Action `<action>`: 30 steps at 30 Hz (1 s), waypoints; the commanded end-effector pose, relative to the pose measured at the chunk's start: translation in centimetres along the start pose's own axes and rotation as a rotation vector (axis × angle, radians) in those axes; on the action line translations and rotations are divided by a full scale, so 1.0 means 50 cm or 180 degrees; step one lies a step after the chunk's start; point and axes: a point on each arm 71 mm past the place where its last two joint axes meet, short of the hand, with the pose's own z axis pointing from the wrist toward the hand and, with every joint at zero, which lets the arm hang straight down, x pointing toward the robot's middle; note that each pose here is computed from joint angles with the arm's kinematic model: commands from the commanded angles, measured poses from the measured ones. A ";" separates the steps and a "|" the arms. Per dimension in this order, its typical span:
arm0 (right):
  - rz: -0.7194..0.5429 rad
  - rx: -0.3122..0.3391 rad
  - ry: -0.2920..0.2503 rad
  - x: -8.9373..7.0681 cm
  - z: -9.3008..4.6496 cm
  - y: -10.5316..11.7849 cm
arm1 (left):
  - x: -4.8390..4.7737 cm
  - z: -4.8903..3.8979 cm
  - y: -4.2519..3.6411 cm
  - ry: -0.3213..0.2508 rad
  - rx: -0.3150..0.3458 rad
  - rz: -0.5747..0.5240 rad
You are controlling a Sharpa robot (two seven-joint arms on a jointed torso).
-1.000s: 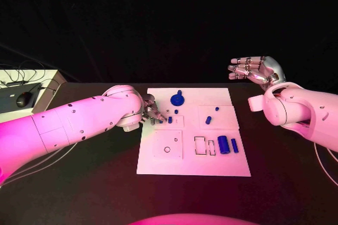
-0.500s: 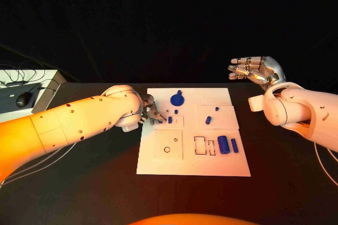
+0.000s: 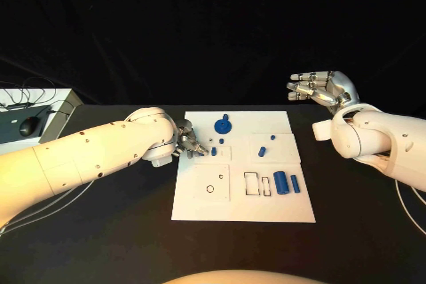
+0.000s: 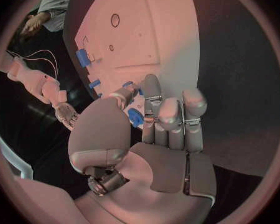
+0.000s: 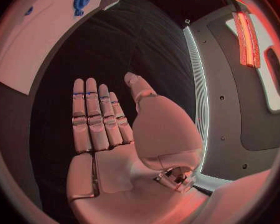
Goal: Assemble the parts on the task board
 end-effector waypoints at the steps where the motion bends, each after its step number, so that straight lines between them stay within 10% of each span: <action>1: 0.0018 -0.0024 0.0033 0.001 0.000 0.002 | 0.005 0.000 -0.003 0.0091 0.0049 -0.0036; 30: 0.0007 -0.0018 0.0017 -0.003 0.000 0.000 | -0.009 -0.014 -0.001 0.0031 0.0133 -0.0211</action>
